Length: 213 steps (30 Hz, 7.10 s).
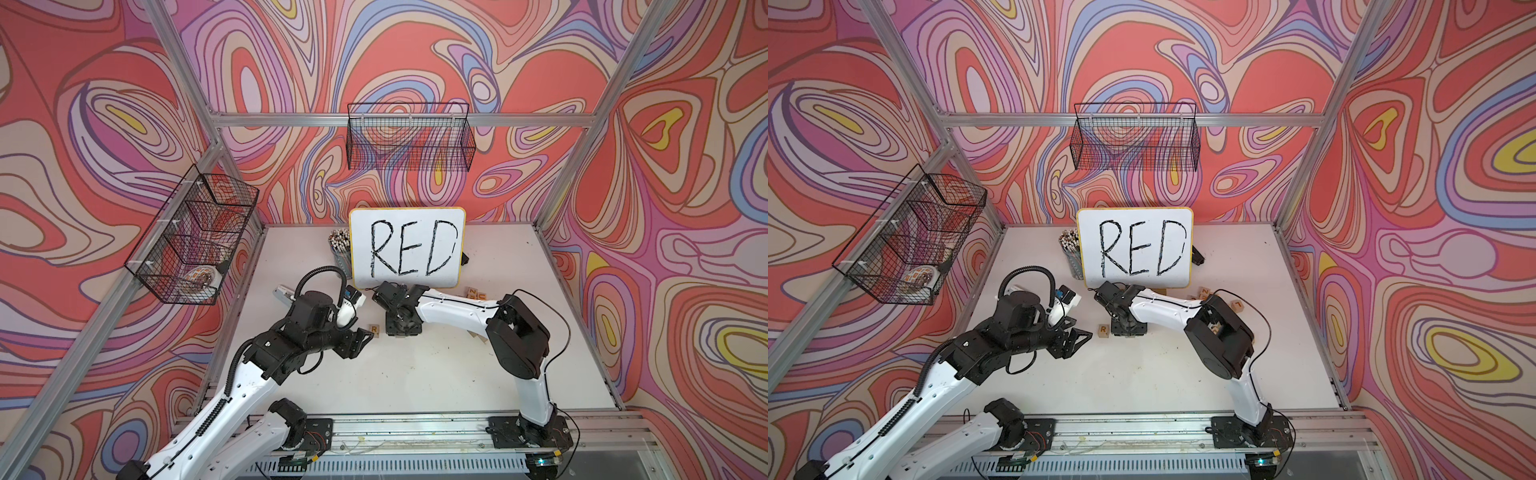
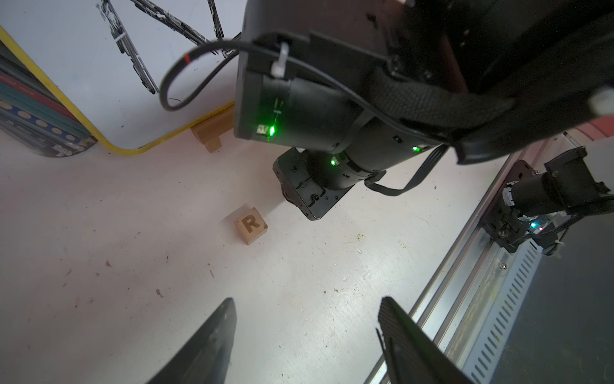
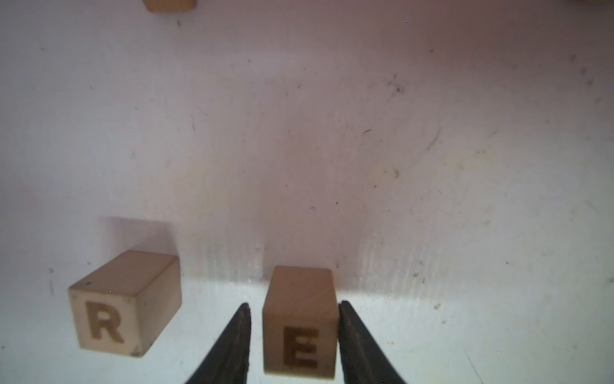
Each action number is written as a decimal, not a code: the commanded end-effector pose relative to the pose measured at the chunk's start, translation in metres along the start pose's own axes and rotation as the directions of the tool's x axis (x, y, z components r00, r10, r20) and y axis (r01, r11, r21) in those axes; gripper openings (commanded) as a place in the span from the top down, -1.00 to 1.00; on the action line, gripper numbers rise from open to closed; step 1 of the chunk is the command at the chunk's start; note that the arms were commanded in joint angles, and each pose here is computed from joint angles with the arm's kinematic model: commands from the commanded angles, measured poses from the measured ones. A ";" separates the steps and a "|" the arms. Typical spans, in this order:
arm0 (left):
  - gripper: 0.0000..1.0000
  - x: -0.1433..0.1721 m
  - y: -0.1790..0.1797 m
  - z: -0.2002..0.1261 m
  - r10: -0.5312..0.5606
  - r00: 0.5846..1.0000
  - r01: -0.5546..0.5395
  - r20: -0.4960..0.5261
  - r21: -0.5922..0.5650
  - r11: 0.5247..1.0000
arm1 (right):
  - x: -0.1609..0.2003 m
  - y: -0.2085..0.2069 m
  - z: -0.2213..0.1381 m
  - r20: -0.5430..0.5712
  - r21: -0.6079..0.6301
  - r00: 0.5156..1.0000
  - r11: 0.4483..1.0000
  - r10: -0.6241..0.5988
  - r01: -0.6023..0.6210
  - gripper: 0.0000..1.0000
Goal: Assemble the uppercase word "red" with letter blocks
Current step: Adjust the letter block at the center of the board, then pick up the letter block from the center of the board, then place the letter block at the center of the board.
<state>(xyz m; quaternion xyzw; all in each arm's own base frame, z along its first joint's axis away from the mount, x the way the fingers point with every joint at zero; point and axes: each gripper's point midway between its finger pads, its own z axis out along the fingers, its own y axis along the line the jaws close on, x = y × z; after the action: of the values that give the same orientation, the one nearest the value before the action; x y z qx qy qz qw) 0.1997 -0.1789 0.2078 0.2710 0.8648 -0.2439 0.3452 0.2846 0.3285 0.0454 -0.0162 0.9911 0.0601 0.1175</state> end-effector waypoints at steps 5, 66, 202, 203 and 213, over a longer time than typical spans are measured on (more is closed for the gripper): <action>-0.42 0.000 0.004 -0.002 0.009 1.000 -0.009 0.003 -0.022 1.000 | -0.016 -0.002 -0.083 0.129 -0.074 0.991 0.997 -0.026 0.036 0.10; -0.39 -0.083 -0.016 0.041 0.152 0.987 -0.153 0.052 0.005 0.988 | 0.014 -0.276 -0.038 0.032 0.036 0.811 0.810 0.584 -0.585 0.09; -0.38 -0.090 0.013 0.030 0.092 0.992 -0.087 0.087 -0.064 0.994 | -0.004 -0.110 -0.040 0.019 -0.015 0.864 0.864 -0.503 0.503 0.71; -0.38 -0.090 0.013 0.030 0.092 0.992 -0.086 0.088 -0.064 0.994 | -0.003 -0.110 -0.039 0.014 -0.012 0.858 0.858 -0.513 0.513 0.71; -0.38 -0.090 0.012 0.030 0.093 0.992 -0.088 0.089 -0.061 0.994 | -0.006 -0.104 -0.033 -0.001 0.006 0.821 0.821 -0.571 0.571 0.70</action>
<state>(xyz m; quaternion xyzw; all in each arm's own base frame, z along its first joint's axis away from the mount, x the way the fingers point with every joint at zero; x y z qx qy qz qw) 0.2783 -0.2163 0.2460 0.2872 0.8482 -0.2105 0.3922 0.2824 0.2168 0.0650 -0.2960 0.9469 0.0265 0.1225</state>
